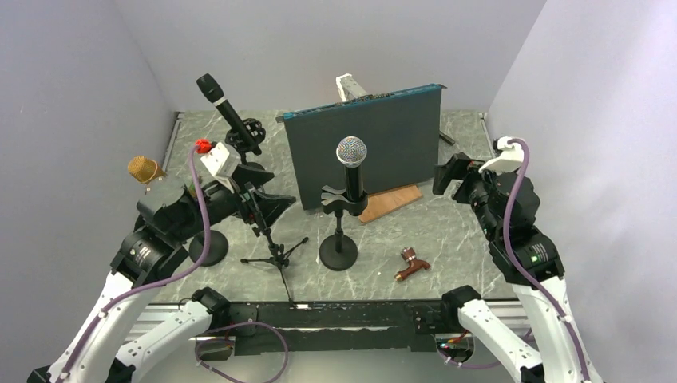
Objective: Remove the microphone from the stand
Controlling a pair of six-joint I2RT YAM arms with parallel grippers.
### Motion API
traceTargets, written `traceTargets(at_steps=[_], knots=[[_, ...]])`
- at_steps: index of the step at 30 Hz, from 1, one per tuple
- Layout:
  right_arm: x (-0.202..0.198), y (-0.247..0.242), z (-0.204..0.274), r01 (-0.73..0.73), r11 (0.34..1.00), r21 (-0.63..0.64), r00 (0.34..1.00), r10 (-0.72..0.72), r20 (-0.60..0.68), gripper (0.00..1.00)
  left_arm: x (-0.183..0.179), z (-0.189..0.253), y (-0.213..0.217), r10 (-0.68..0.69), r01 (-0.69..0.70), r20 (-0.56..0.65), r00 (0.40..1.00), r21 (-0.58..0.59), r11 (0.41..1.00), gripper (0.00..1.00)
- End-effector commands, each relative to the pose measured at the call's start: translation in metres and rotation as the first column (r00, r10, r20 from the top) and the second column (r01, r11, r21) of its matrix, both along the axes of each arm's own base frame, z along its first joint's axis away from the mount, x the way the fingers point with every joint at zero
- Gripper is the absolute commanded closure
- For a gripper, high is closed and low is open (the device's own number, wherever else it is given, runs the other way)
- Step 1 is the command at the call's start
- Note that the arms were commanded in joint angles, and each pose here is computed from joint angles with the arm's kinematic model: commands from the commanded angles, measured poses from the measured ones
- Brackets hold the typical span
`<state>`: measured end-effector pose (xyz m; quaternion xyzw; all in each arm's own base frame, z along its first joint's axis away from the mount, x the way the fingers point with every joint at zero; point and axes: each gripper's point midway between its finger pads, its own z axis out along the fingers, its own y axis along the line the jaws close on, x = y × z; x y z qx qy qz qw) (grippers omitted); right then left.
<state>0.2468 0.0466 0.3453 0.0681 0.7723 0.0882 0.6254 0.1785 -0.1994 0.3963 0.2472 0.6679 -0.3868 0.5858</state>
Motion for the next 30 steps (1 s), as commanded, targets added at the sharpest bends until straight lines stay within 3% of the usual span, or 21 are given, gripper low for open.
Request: traceTargets(at_steps=[1, 4, 7, 9, 12, 14, 16, 20, 25, 30], knots=[[-0.013, 0.003, 0.022, -0.052, 0.999, 0.007, 0.995, 0.052, 0.079, 0.00, 0.000, 0.003, 0.005, 0.028, -0.026, 0.048, 0.998, -0.030, 0.999, 0.13], [-0.019, 0.025, 0.026, -0.183, 0.983, 0.011, 0.978, 0.180, 0.106, 0.00, -0.003, 0.003, 0.007, 0.031, -0.029, 0.050, 0.998, -0.039, 0.999, 0.13], [-0.028, 0.061, 0.033, -0.386, 0.922, 0.033, 0.916, 0.379, 0.132, 0.00, -0.006, 0.005, 0.006, 0.018, -0.015, 0.050, 0.999, -0.050, 0.999, 0.13], [-0.037, 0.087, 0.040, -0.522, 0.851, 0.061, 0.848, 0.510, 0.146, 0.00, -0.010, 0.007, 0.002, -0.013, 0.016, 0.049, 0.999, -0.063, 0.998, 0.13], [-0.052, 0.126, 0.050, -0.716, 0.688, 0.122, 0.698, 0.697, 0.167, 0.00, -0.014, 0.007, -0.006, -0.064, 0.068, 0.044, 0.997, -0.086, 0.994, 0.14], [-0.063, 0.143, 0.059, -0.793, 0.591, 0.147, 0.609, 0.766, 0.207, 0.00, -0.018, 0.009, -0.012, -0.109, 0.113, 0.044, 0.993, -0.101, 0.989, 0.16], [-0.070, 0.150, 0.069, -0.826, 0.549, 0.131, 0.563, 0.786, 0.256, 0.00, -0.025, 0.011, -0.021, -0.179, 0.183, 0.047, 0.983, -0.118, 0.976, 0.17], [-0.063, 0.161, 0.067, -0.827, 0.540, 0.158, 0.563, 0.796, 0.225, 0.00, -0.035, 0.023, -0.044, -0.277, 0.288, 0.088, 0.957, -0.163, 0.944, 0.21], [-0.053, 0.167, 0.049, -0.800, 0.578, 0.158, 0.599, 0.780, 0.178, 0.00, -0.013, 0.022, -0.069, -0.185, 0.190, 0.079, 0.980, -0.056, 0.980, 0.22], [-0.056, 0.177, 0.055, -0.801, 0.585, 0.127, 0.599, 0.781, 0.175, 0.00, -0.006, 0.024, -0.074, -0.148, 0.154, 0.105, 0.983, -0.060, 0.986, 0.21]])
